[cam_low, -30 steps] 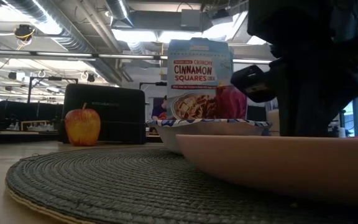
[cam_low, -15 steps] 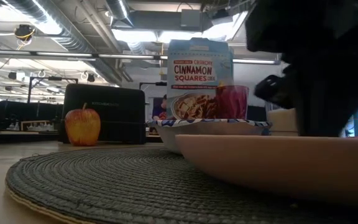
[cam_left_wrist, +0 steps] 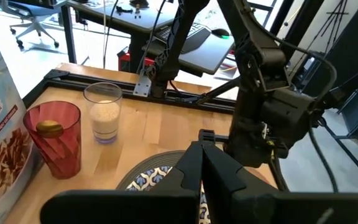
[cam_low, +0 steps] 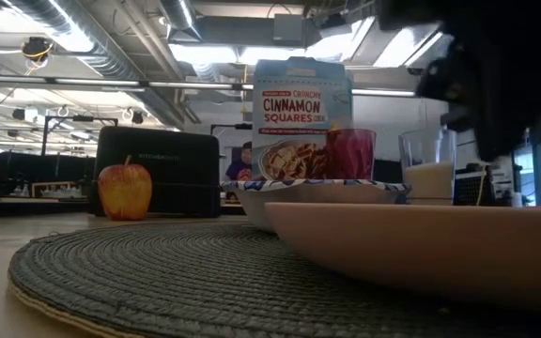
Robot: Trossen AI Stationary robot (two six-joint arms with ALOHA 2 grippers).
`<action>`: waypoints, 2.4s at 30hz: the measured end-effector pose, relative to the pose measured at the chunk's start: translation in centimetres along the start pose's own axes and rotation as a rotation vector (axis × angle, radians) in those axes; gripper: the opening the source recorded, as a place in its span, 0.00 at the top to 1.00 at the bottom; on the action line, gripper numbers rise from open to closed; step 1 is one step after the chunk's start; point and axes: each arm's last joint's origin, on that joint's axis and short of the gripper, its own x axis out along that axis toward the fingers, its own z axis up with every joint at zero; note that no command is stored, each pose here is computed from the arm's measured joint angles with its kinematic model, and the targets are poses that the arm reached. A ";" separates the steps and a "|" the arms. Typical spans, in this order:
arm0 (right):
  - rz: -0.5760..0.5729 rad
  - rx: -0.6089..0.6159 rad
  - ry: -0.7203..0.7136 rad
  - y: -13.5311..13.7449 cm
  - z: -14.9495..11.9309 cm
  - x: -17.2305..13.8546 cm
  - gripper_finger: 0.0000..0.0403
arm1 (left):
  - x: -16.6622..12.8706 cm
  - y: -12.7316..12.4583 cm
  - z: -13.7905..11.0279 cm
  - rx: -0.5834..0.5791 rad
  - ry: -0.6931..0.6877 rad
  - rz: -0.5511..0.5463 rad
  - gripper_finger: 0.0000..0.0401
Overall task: Arrange a breakfast setting
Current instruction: Move the bread to the edge of the plate, then put the apple on the pink plate
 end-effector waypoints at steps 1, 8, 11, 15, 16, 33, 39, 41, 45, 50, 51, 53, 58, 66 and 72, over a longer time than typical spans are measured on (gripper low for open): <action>-0.009 -0.002 -0.020 0.1 0.2 -0.2 1.00 | 0.0 0.0 0.0 0.000 0.000 0.000 1.00; 0.007 -0.114 -0.174 0.2 2.1 0.1 1.00 | 0.0 0.0 0.0 0.005 0.000 -0.001 1.00; -0.002 -0.124 -0.176 -0.4 2.6 0.7 1.00 | 0.0 0.0 0.0 0.005 0.000 0.000 1.00; -0.009 -0.131 -0.139 -1.2 3.1 2.0 1.00 | 0.0 0.0 0.0 0.006 0.000 0.000 1.00; -0.012 -0.130 -0.131 -1.3 3.1 2.3 1.00 | 0.0 0.0 0.0 0.006 0.000 0.000 1.00; -0.084 -0.102 -0.065 -1.9 2.1 3.4 1.00 | 0.0 0.0 0.0 0.005 0.001 -0.003 1.00; -0.071 -0.097 0.000 -1.7 1.2 3.5 1.00 | 0.0 -0.1 0.0 0.005 0.002 -0.008 1.00; -0.080 -0.088 0.042 -1.6 0.7 3.5 1.00 | 0.0 -0.2 -0.1 0.007 0.003 -0.013 1.00; -0.077 -0.103 0.099 -1.1 -0.3 3.5 1.00 | 0.0 -0.4 -0.1 0.009 0.006 -0.022 1.00; -0.084 -0.078 0.156 -0.5 -1.3 3.5 1.00 | 0.0 -0.6 -0.1 0.012 0.008 -0.030 1.00; -0.091 -0.066 0.164 -0.5 -1.4 3.5 1.00 | 0.0 -0.6 -0.1 0.012 0.008 -0.030 1.00; -0.102 -0.043 0.167 -0.6 -1.5 3.2 1.00 | 0.0 -0.6 -0.1 0.012 0.007 -0.030 1.00; -0.152 -0.025 0.113 -0.9 -0.7 0.6 1.00 | -0.2 -0.6 0.0 0.005 -0.002 -0.027 1.00; -0.271 -0.115 -0.193 -1.3 2.7 -6.7 1.00 | -3.5 -0.5 0.9 -0.048 -0.114 0.096 1.00; -0.399 -0.189 -0.416 -2.5 6.2 -11.0 1.00 | -6.9 0.4 -0.4 -0.090 -0.049 0.295 1.00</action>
